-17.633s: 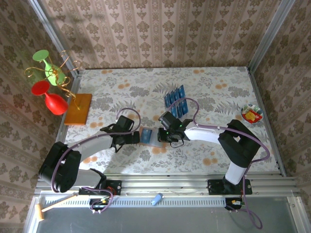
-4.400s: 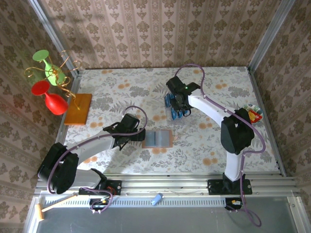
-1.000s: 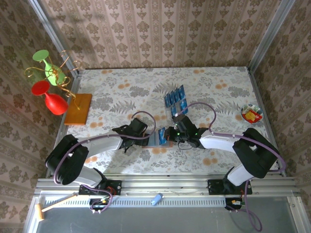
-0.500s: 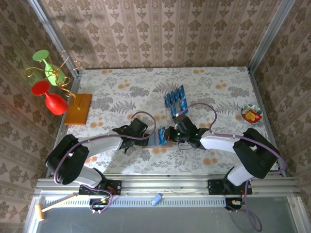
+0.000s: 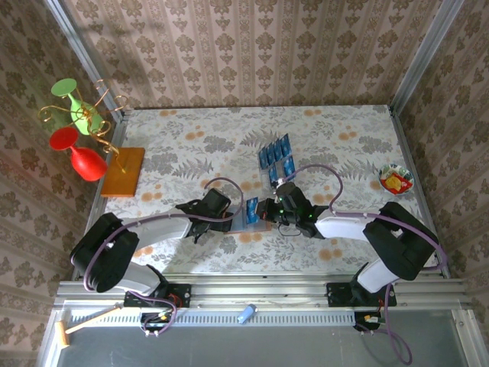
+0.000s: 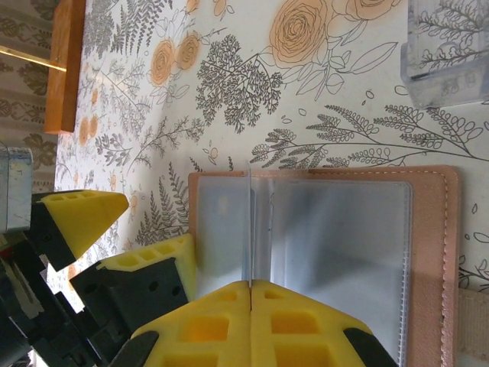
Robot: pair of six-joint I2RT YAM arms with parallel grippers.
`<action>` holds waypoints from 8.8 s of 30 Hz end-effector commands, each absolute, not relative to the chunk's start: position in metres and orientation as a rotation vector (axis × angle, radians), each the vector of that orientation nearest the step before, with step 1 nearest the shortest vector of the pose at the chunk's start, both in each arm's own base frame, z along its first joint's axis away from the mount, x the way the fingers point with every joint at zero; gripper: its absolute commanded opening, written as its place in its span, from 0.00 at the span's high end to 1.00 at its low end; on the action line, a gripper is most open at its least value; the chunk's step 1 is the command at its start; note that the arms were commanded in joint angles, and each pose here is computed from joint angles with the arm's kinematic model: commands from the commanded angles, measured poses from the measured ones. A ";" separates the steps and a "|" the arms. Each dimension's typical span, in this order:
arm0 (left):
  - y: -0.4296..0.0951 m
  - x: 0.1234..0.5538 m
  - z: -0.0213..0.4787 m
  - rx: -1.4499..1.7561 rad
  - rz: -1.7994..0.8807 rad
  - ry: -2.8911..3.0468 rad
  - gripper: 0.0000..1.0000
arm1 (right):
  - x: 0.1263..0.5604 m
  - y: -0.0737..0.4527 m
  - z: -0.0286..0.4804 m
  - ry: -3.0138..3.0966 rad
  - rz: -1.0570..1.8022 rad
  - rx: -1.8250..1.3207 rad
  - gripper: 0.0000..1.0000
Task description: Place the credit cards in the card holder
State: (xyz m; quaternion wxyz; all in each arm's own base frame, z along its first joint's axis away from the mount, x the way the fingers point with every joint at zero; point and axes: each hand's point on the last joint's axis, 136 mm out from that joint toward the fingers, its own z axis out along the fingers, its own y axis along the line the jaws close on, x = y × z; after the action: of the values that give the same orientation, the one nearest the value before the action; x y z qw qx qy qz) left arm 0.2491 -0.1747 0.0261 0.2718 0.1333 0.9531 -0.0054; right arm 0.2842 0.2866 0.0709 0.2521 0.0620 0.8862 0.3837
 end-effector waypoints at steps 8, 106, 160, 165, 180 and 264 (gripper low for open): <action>-0.165 0.242 0.022 0.345 0.024 2.577 0.00 | 0.295 0.291 0.070 2.308 1.103 0.212 1.00; -0.166 0.242 0.025 0.338 0.008 2.573 0.00 | 0.265 0.308 0.010 2.499 1.308 0.145 0.81; -0.151 0.245 0.019 0.256 0.072 2.666 0.00 | 0.288 0.300 0.023 2.807 0.458 -0.205 0.91; -0.153 0.245 0.014 0.260 0.069 2.674 0.00 | 0.287 0.307 0.024 2.804 0.481 -0.210 0.91; -0.155 0.245 0.009 0.260 0.058 2.680 0.00 | 0.284 0.330 0.029 2.795 0.552 -0.233 0.92; -0.201 0.251 0.074 0.153 -0.227 2.579 0.00 | 0.303 0.286 0.053 2.729 0.711 -0.193 0.76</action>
State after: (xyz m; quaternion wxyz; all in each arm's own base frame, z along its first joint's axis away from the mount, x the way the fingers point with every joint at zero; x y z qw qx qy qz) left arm 0.2480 -0.1896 0.0713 0.2727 0.0785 0.9566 -0.0668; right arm 0.3117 0.2827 0.0641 0.1771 -0.0482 0.9523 0.2440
